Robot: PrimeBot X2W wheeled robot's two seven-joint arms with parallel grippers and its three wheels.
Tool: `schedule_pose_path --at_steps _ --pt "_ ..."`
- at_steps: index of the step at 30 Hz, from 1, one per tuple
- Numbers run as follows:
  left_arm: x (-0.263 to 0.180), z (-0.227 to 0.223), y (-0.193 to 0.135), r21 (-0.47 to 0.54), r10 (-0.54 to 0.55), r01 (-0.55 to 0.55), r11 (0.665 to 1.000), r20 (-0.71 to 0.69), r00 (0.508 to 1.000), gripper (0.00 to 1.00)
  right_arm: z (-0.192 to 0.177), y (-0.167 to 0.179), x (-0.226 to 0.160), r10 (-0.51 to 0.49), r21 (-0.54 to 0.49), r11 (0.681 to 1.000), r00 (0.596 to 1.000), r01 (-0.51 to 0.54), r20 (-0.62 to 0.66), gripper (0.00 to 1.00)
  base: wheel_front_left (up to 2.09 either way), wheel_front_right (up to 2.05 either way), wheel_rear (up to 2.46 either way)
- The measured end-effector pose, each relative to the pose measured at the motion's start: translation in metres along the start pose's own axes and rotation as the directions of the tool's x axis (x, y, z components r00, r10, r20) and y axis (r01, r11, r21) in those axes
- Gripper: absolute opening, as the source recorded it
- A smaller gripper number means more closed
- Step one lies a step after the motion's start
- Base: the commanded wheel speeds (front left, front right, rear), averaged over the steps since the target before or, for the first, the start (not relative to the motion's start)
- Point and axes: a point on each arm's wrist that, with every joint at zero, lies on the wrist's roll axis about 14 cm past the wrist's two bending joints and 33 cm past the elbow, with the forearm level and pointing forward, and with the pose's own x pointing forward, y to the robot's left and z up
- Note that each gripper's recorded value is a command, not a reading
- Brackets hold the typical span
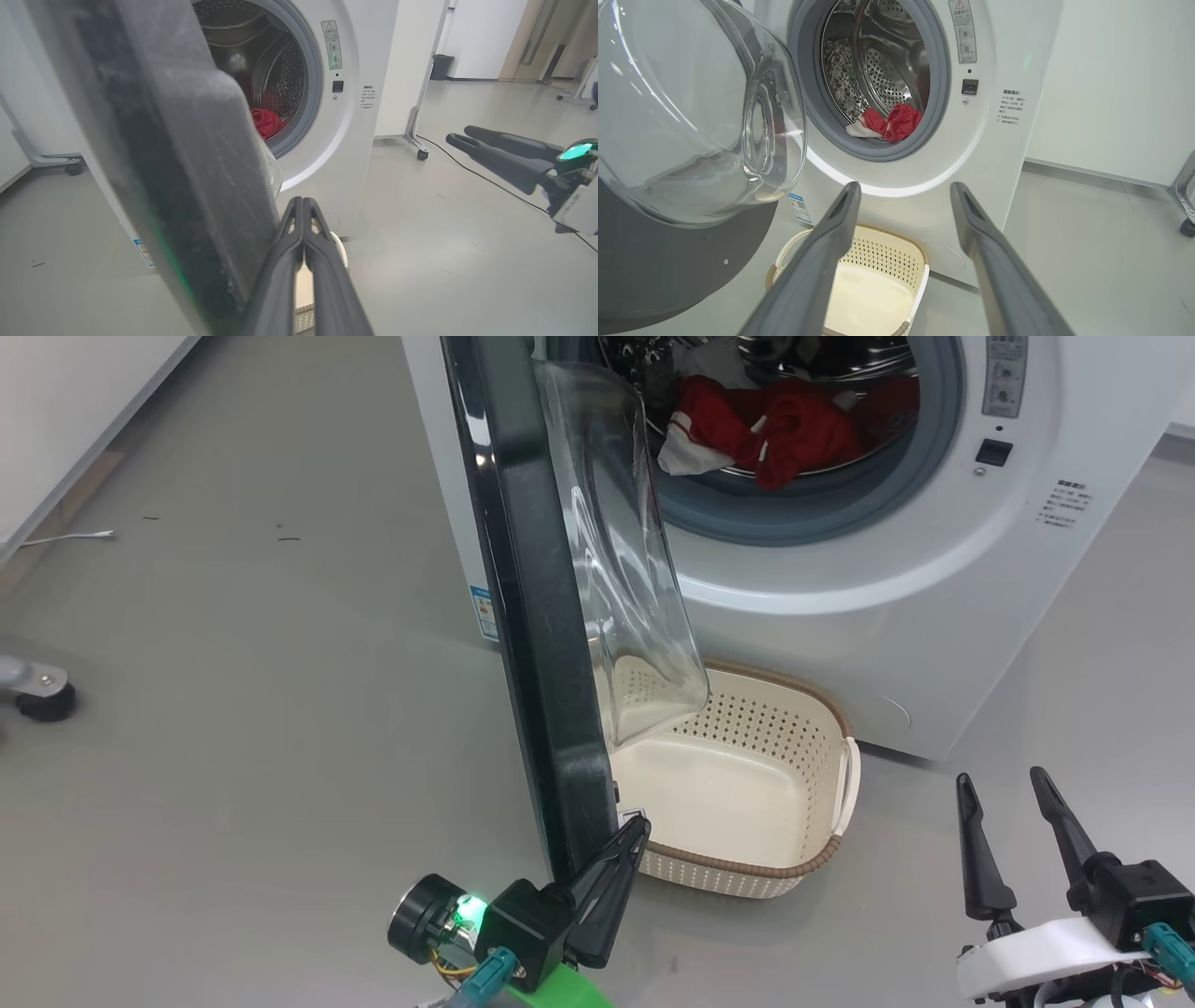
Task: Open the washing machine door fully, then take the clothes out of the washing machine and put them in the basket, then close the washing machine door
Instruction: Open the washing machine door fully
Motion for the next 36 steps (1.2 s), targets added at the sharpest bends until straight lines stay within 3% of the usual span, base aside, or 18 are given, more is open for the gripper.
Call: schedule_pose_path --at_steps 18,36 --pt "-0.018 0.005 0.045 0.015 0.16 -0.161 0.987 0.023 0.987 0.0 -0.006 0.029 0.019 0.1 -0.008 0.995 0.995 -0.1 -0.013 1.0 0.0 0.0 0.0" --pt "-0.049 0.011 0.124 0.024 0.422 -0.425 0.905 0.067 0.904 0.0 -0.013 0.04 0.022 0.14 0.001 0.99 0.99 -0.14 -0.029 1.0 0.0 0.0 0.0"
